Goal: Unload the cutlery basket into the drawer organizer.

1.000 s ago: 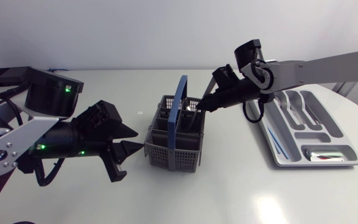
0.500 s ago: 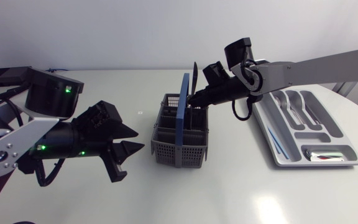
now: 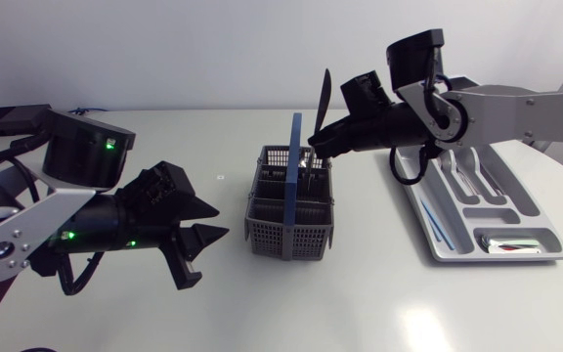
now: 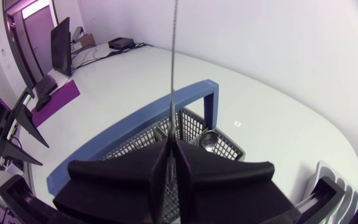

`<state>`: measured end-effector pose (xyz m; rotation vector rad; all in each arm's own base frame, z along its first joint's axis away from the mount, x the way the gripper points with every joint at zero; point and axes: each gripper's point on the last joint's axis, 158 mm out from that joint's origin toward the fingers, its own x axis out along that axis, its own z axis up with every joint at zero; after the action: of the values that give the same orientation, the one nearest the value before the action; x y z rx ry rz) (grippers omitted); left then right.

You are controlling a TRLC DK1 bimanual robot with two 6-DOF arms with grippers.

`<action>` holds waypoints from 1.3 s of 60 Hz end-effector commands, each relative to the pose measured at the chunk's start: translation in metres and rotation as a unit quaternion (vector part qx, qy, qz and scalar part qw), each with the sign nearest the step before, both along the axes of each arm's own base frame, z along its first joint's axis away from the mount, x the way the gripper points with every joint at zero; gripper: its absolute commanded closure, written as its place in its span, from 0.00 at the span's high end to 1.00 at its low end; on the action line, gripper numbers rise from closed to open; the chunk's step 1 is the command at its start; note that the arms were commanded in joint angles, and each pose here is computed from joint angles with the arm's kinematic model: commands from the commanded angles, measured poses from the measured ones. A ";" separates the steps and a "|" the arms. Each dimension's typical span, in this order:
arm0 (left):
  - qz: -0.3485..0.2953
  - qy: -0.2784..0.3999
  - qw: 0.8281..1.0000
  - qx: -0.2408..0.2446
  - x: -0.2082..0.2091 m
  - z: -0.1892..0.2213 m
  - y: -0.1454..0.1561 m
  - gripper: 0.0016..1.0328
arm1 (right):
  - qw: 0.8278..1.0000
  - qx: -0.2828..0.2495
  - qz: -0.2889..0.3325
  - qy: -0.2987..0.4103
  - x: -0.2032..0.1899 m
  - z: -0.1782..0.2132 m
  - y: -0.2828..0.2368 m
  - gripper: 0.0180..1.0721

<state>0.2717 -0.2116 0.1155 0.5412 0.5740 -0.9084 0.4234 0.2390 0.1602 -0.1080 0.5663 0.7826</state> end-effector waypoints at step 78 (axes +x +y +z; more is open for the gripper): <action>-0.020 -0.017 0.999 0.039 -0.014 -0.006 -0.014 0.45 | 0.886 -0.187 -0.408 0.118 0.030 -0.041 -0.464 0.11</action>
<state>0.2610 -0.2254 0.1124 0.6248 0.5613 -0.9088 0.4510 -0.2151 0.1193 -0.0996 0.9048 -0.1422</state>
